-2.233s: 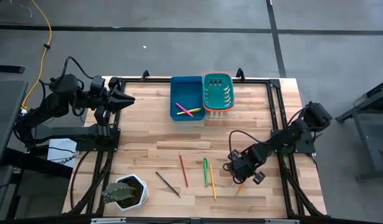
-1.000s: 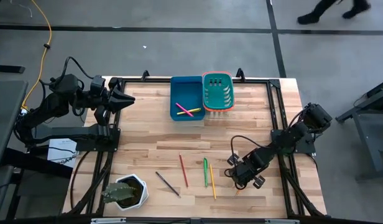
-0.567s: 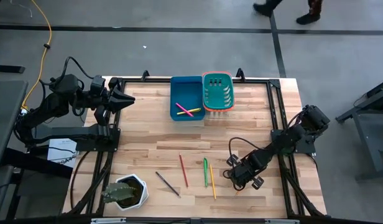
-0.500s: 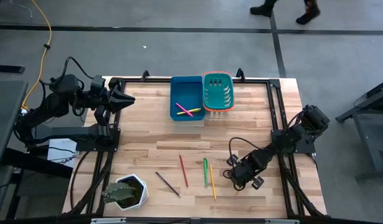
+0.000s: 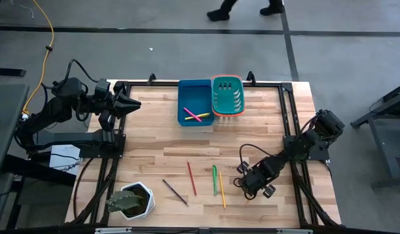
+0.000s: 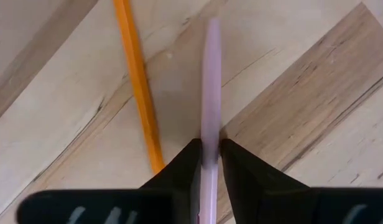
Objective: Sort pens & pencils
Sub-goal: Put the purple pen into the blue bin
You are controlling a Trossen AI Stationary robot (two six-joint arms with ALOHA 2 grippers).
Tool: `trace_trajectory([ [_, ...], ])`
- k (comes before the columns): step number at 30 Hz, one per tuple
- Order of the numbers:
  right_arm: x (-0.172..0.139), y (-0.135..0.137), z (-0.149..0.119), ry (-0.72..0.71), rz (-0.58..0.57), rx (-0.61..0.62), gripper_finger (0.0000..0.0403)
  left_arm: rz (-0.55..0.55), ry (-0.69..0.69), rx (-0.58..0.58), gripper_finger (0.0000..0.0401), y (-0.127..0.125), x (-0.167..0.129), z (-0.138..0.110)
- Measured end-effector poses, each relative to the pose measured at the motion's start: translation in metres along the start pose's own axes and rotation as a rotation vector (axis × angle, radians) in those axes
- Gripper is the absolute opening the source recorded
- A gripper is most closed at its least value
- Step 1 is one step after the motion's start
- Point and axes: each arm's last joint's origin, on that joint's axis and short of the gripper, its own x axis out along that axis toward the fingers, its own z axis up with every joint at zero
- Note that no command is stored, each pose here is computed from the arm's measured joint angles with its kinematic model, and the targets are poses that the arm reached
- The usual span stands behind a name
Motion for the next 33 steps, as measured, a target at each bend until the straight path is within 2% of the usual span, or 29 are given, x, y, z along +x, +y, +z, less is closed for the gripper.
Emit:
trace_trajectory([
  [6,0.0,0.0,0.0,-0.002,0.007,0.0,0.0015,0.001,0.0,0.0,0.0051,0.0,0.0,0.0],
  [18,-0.003,-0.005,0.003,0.001,0.012,0.019,0.0008,0.002,-0.001,0.0,0.0051,0.0,0.0,0.0],
  [25,-0.016,-0.031,0.011,-0.041,-0.07,0.075,0.0008,0.002,-0.001,0.001,0.0051,0.0,0.0,0.0],
  [33,-0.044,-0.066,0.026,-0.142,-0.131,0.147,0.0007,0.0,0.0,0.004,0.0051,0.0,0.0,0.0],
])
